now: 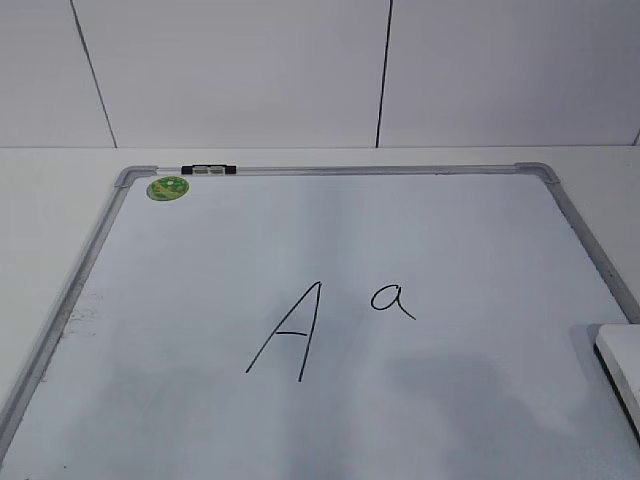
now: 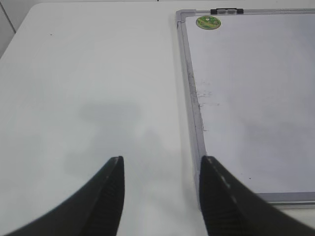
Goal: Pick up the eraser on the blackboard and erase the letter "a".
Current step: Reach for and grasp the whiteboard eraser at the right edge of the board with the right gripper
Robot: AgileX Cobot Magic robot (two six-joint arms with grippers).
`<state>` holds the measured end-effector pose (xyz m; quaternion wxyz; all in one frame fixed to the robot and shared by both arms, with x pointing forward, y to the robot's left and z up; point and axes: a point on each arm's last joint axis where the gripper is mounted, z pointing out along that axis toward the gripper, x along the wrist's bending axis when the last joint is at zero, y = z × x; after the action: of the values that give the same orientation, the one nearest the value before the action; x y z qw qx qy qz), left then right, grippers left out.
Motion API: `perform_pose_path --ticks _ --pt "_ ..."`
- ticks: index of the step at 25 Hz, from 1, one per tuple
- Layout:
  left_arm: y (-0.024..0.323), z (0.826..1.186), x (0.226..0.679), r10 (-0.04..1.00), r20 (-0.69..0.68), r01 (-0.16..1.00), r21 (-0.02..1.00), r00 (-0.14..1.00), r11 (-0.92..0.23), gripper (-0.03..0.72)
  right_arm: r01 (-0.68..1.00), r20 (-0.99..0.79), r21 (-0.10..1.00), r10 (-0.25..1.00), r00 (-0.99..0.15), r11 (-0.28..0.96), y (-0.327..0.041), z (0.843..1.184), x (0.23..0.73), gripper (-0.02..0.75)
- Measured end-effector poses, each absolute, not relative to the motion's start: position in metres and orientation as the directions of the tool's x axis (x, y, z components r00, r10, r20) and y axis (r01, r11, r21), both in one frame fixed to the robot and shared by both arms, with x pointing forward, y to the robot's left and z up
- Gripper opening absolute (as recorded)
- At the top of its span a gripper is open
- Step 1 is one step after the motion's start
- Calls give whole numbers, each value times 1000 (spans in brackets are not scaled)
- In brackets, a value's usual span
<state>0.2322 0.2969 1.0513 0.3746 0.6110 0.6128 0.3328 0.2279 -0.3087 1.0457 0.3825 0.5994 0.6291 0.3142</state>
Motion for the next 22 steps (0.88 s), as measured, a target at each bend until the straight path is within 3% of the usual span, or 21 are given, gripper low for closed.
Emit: perform_pose_path --ticks 22 --pt "297 1051 232 998 -52 500 866 27 32 371 595 -59 801 998 -33 68 -301 1074 269 577"
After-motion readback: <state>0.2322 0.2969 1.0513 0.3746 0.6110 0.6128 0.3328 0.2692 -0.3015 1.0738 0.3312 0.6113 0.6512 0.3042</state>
